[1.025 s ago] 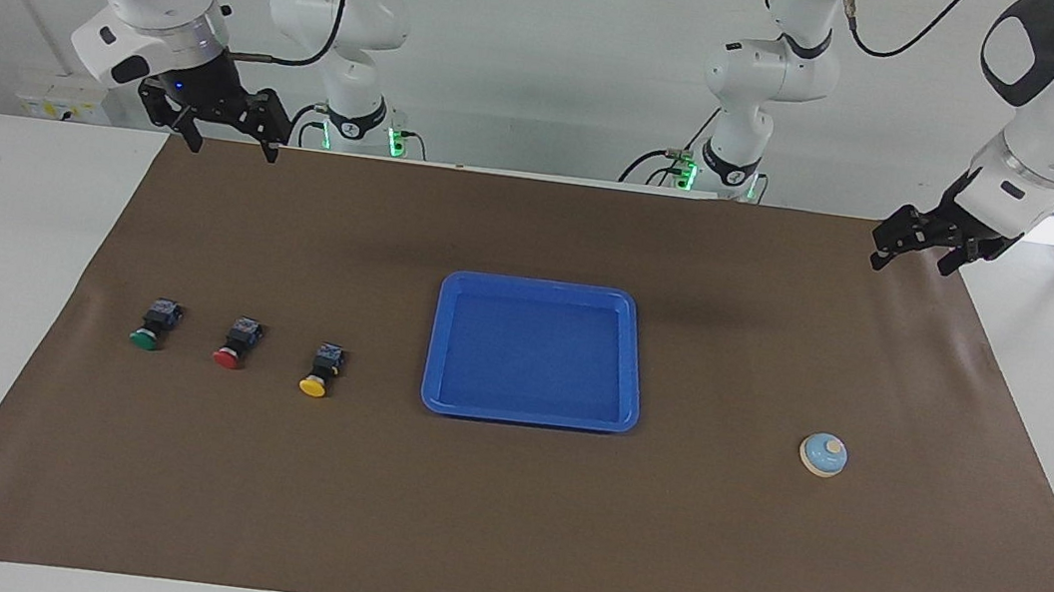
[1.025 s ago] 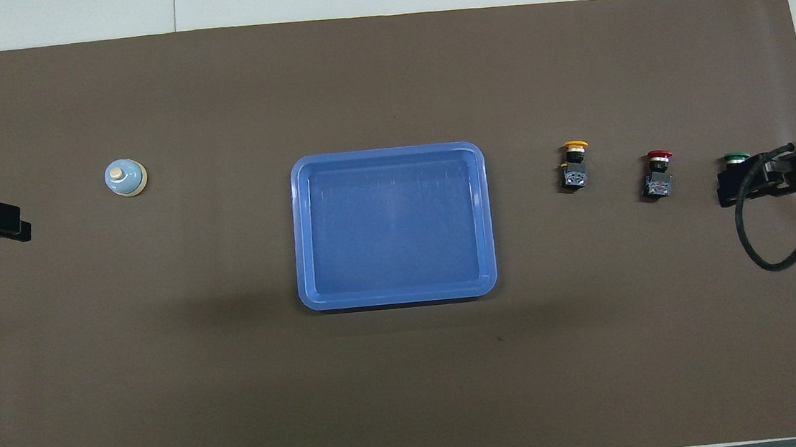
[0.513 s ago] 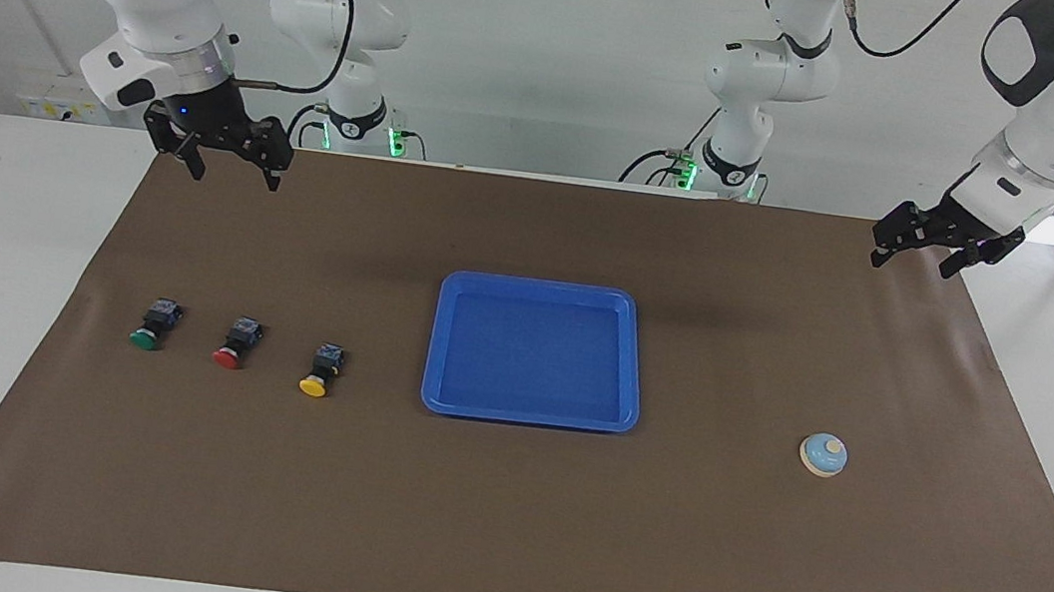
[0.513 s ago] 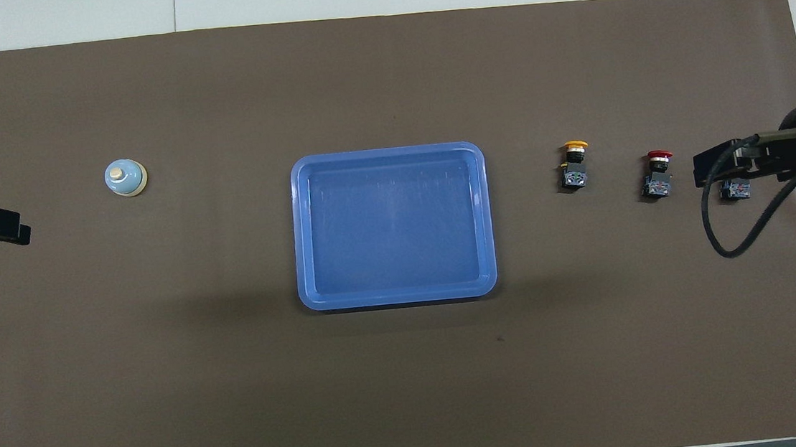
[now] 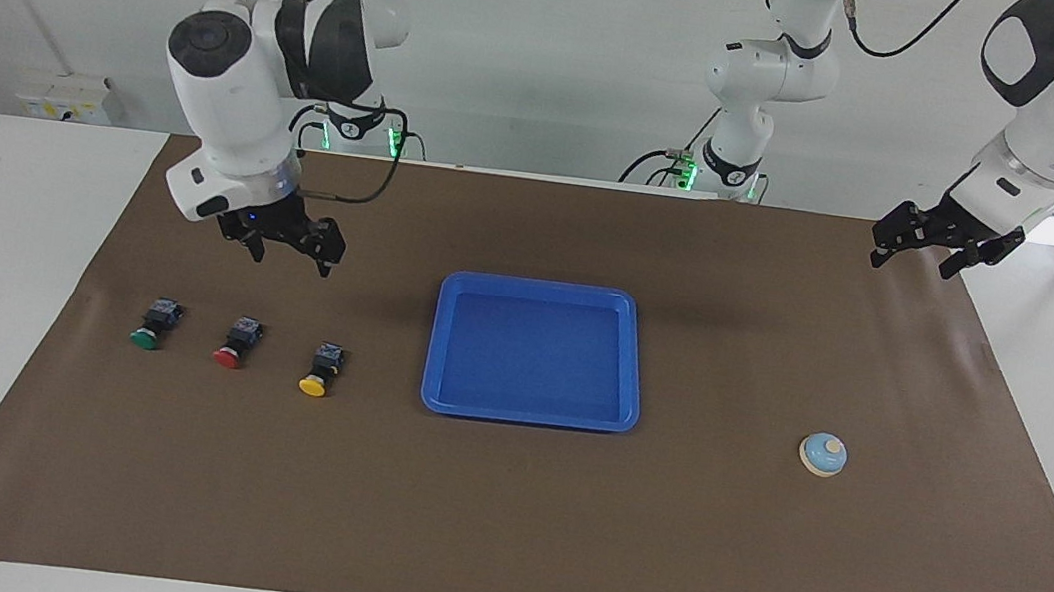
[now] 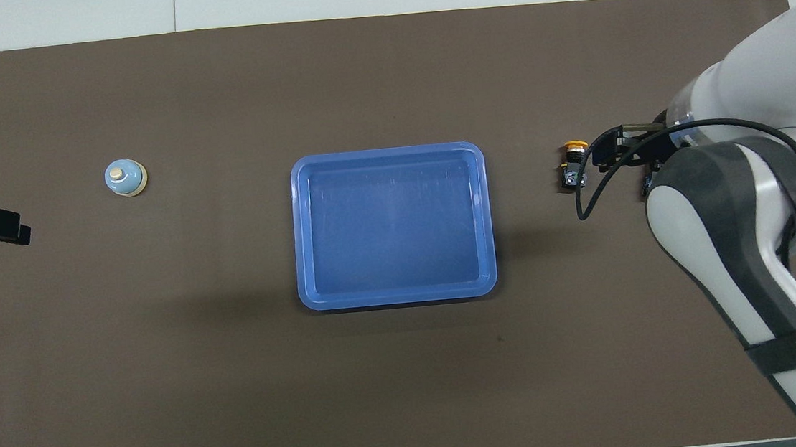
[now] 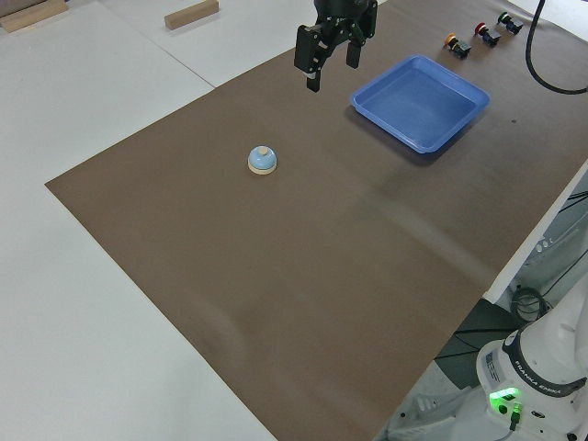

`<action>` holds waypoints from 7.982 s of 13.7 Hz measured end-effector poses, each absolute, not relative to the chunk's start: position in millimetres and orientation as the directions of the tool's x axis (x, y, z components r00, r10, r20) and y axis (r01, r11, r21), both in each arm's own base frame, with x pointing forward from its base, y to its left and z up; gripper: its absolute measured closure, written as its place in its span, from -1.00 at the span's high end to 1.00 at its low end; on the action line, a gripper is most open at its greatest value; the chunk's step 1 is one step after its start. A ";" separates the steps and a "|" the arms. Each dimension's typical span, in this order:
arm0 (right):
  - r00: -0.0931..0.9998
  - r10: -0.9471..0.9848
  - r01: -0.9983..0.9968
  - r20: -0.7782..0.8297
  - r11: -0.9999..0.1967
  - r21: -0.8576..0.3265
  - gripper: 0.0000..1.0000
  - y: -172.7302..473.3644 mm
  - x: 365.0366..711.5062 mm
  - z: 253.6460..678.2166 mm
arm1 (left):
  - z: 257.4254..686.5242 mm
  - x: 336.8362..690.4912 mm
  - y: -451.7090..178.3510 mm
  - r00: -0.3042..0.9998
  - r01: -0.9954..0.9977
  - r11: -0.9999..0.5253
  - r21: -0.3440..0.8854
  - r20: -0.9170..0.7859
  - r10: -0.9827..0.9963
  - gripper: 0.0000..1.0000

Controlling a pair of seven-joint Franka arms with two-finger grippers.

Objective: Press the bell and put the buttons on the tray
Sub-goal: 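Reach the right gripper to the yellow button and grasp it, then carry the yellow button into the blue tray with the right gripper, then release the yellow button and raise the right gripper, then grasp the red button with the right gripper, then lower the red button into the tray beside the yellow one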

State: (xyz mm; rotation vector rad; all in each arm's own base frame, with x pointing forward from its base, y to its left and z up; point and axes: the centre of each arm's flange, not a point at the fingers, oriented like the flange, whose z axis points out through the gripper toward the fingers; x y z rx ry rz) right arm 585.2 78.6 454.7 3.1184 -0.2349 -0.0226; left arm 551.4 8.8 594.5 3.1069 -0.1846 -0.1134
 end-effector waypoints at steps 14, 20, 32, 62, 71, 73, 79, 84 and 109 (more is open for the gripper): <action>0.977 -0.197 -0.197 0.081 -0.980 -0.011 1.00 91.7 609.1 299.3 | 594.8 551.3 11.6 0.991 -0.112 -0.993 0.031 -0.070 -0.114 1.00; 0.969 -0.235 -0.235 0.078 -0.972 -0.012 0.19 93.0 608.9 296.0 | 594.8 551.3 11.6 0.991 -0.112 -0.993 0.031 -0.070 -0.114 1.00; 0.983 -0.185 -0.185 0.001 -0.982 0.031 -0.15 133.9 628.8 376.0 | 594.8 551.3 11.6 0.991 -0.112 -0.993 0.031 -0.070 -0.114 1.00; 0.957 -0.290 -0.289 0.012 -0.956 -0.054 1.00 277.5 555.3 357.9 | 594.8 551.3 11.6 0.991 -0.112 -0.993 0.031 -0.070 -0.114 1.00; 0.979 -0.204 -0.203 0.009 -0.979 -0.016 1.00 31.4 617.9 428.9 | 594.8 551.3 11.6 0.991 -0.112 -0.993 0.031 -0.070 -0.114 1.00; 0.983 -0.180 -0.180 0.020 -0.984 0.011 1.00 -19.1 619.8 420.7 | 594.8 551.3 11.6 0.991 -0.112 -0.993 0.031 -0.070 -0.114 1.00; 0.963 -0.267 -0.267 0.036 -0.963 0.016 1.00 -45.6 624.3 351.7 | 594.8 551.3 11.6 0.991 -0.112 -0.993 0.031 -0.070 -0.114 1.00; 0.962 -0.271 -0.272 0.041 -0.962 0.009 1.00 -40.0 603.1 297.8 | 594.9 551.3 11.6 0.991 -0.112 -0.993 0.031 -0.070 -0.114 1.00; 0.966 -0.250 -0.250 -0.067 -0.968 0.011 -0.20 212.8 609.1 439.1 | 594.9 551.3 11.6 0.991 -0.112 -0.993 0.031 -0.070 -0.114 1.00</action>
